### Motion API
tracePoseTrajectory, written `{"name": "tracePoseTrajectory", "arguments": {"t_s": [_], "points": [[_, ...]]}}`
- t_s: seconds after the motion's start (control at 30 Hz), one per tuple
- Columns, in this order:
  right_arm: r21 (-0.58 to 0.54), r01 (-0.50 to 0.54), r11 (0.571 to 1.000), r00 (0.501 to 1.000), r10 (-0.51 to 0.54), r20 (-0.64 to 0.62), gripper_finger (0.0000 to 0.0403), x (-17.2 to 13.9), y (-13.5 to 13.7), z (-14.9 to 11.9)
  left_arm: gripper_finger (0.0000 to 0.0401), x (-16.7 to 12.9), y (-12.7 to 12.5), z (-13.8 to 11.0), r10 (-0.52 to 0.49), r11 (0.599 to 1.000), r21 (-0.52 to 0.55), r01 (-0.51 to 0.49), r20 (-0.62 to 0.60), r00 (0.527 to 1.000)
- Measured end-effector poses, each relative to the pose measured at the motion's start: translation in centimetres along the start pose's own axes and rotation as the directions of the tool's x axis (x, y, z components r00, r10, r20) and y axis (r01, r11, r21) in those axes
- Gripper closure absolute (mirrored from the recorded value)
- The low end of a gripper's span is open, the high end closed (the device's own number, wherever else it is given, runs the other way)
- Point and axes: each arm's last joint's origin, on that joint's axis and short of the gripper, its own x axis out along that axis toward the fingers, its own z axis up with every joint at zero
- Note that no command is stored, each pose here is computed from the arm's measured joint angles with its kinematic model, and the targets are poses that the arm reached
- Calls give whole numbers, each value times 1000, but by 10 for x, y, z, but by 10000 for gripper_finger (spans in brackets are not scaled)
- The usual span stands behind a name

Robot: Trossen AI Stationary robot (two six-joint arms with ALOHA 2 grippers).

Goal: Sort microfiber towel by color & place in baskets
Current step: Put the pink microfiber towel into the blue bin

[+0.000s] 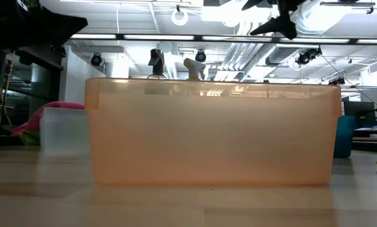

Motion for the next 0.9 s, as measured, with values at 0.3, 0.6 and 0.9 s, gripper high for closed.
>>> {"name": "tracePoseTrajectory", "arguments": {"t_s": [0.3, 0.6, 0.9], "points": [[171, 74, 983, 992, -89, 86, 107, 2, -2, 3, 400, 3, 14, 63, 354, 857, -475, -200, 259, 899], [166, 124, 978, 988, -137, 66, 107, 18, -4, 0, 401, 48, 28, 133, 522, 751, -175, -637, -433, 735], [57, 137, 989, 990, -138, 7, 107, 28, -6, -4, 401, 61, 52, 119, 465, 610, 153, -777, -864, 195]]}}
